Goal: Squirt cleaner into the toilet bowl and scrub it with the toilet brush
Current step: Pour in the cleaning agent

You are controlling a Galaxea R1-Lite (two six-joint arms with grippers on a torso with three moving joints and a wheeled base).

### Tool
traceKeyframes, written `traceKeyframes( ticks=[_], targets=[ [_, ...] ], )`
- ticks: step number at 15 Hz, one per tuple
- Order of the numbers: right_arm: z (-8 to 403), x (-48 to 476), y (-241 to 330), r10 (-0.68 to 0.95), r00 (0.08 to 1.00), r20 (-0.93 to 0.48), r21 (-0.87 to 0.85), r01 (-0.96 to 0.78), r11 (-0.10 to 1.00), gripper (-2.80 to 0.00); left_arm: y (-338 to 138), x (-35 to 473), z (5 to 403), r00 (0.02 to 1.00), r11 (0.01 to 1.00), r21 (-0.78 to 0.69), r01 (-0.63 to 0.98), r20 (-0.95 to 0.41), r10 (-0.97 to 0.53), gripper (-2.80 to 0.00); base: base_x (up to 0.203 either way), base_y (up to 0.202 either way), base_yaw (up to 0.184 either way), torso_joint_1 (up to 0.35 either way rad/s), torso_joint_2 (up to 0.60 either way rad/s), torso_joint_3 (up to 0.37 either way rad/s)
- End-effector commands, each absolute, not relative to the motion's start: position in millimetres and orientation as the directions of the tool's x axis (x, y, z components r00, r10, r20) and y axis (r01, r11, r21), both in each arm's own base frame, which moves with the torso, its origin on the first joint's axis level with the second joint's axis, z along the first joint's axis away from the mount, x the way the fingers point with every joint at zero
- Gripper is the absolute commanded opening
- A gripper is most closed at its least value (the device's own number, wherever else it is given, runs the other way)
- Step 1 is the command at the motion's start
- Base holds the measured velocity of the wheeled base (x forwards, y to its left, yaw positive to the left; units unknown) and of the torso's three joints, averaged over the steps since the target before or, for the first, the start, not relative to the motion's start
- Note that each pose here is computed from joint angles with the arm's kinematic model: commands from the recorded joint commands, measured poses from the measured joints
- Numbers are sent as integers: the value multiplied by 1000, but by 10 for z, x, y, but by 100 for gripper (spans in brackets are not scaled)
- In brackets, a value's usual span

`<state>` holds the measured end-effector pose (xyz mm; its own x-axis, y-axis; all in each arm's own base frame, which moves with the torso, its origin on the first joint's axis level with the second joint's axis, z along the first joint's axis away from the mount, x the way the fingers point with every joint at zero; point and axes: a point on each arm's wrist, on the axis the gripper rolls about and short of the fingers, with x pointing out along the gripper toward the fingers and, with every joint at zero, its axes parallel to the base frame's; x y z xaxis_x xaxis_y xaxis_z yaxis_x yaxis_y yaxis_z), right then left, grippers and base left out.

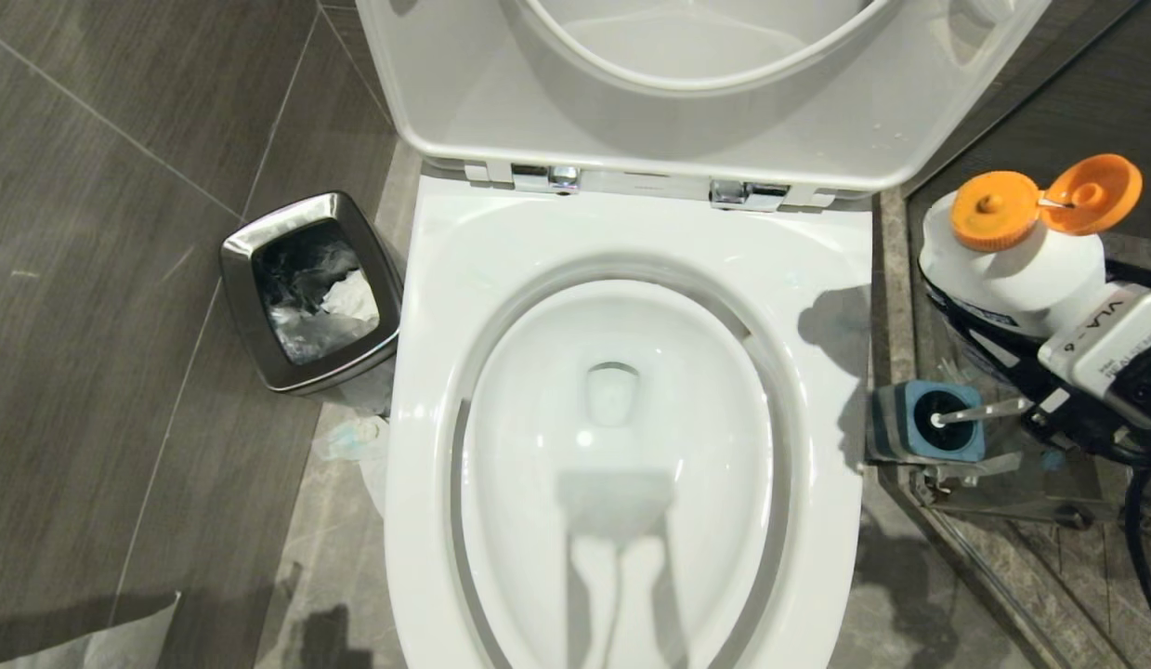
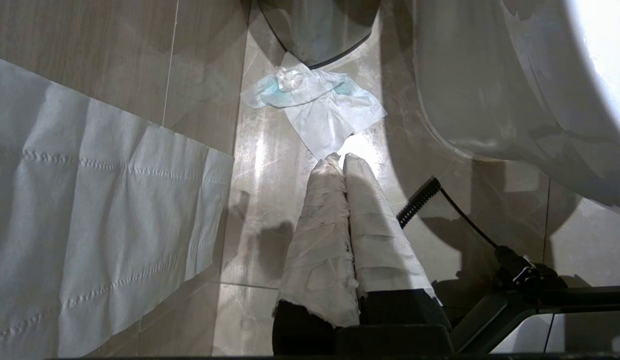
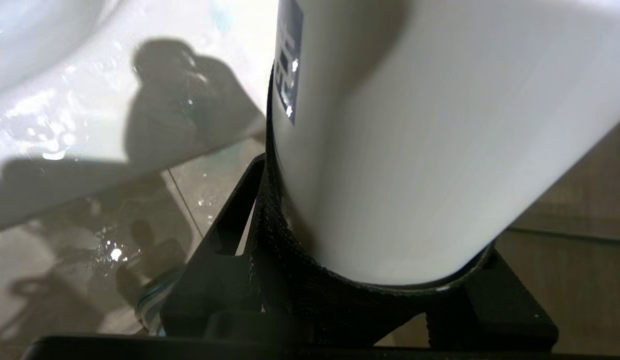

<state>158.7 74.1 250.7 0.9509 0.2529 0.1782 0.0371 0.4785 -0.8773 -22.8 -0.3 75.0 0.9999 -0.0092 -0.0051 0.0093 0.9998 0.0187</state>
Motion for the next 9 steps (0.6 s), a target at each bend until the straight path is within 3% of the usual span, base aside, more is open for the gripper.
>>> traceKeyframes(
  ticks=[1, 9],
  targets=[
    [2516, 1639, 815, 264, 949, 173, -895, 40, 445, -280, -3, -226, 746, 1000, 1000, 20, 9, -8, -9, -280, 0, 0, 0, 0, 0, 0],
    [2514, 1563, 1053, 297, 941, 160, -960, 78, 270, -280, -3, -226, 746, 1000, 1000, 20, 9, -8, -9, -280, 0, 0, 0, 0, 0, 0]
  ],
)
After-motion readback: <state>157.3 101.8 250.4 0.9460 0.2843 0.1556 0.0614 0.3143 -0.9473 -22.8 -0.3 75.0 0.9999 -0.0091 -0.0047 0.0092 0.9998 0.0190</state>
